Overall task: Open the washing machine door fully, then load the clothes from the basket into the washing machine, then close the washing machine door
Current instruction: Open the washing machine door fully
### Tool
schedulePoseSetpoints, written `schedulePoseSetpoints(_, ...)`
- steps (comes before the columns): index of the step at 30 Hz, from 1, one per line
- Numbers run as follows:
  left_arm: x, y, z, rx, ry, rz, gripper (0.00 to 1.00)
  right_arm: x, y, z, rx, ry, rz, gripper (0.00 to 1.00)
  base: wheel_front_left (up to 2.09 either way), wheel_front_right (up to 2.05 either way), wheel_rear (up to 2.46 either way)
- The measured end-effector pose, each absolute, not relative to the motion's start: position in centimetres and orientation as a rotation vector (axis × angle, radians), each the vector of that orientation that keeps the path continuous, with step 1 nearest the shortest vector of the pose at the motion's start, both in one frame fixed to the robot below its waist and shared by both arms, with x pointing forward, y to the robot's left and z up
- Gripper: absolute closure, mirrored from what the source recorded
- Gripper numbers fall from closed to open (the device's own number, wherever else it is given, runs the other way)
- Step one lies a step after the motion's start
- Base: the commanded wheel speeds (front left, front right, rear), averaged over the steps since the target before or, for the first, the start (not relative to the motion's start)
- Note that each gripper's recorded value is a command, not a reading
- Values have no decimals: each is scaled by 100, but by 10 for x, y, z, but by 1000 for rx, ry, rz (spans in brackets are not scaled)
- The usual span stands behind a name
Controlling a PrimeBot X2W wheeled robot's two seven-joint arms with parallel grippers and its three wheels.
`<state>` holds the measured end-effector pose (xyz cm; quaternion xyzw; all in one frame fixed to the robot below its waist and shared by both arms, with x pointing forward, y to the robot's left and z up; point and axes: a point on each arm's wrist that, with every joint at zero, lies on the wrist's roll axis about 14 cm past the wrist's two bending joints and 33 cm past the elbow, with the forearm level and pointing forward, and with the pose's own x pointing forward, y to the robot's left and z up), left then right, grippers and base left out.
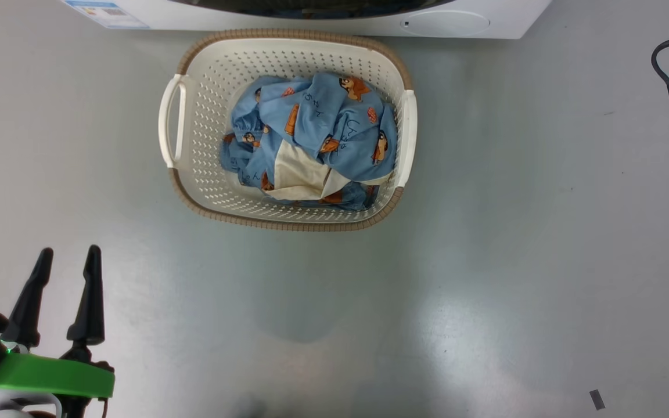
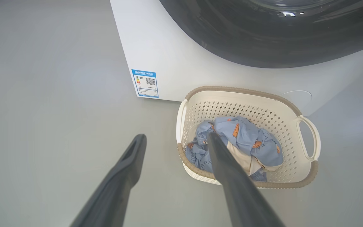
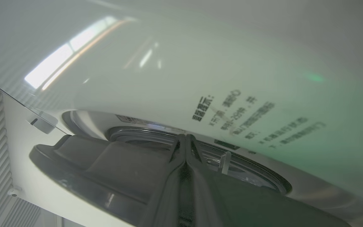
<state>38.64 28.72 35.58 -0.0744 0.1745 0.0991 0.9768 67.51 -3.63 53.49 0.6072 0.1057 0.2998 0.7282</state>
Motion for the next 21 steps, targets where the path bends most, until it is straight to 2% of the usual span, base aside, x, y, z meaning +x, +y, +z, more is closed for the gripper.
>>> schedulePoseSetpoints(21, 388, 286, 354, -171, 345, 212, 0, 669, -22, 535, 1275, 331, 741, 100, 0, 0, 0)
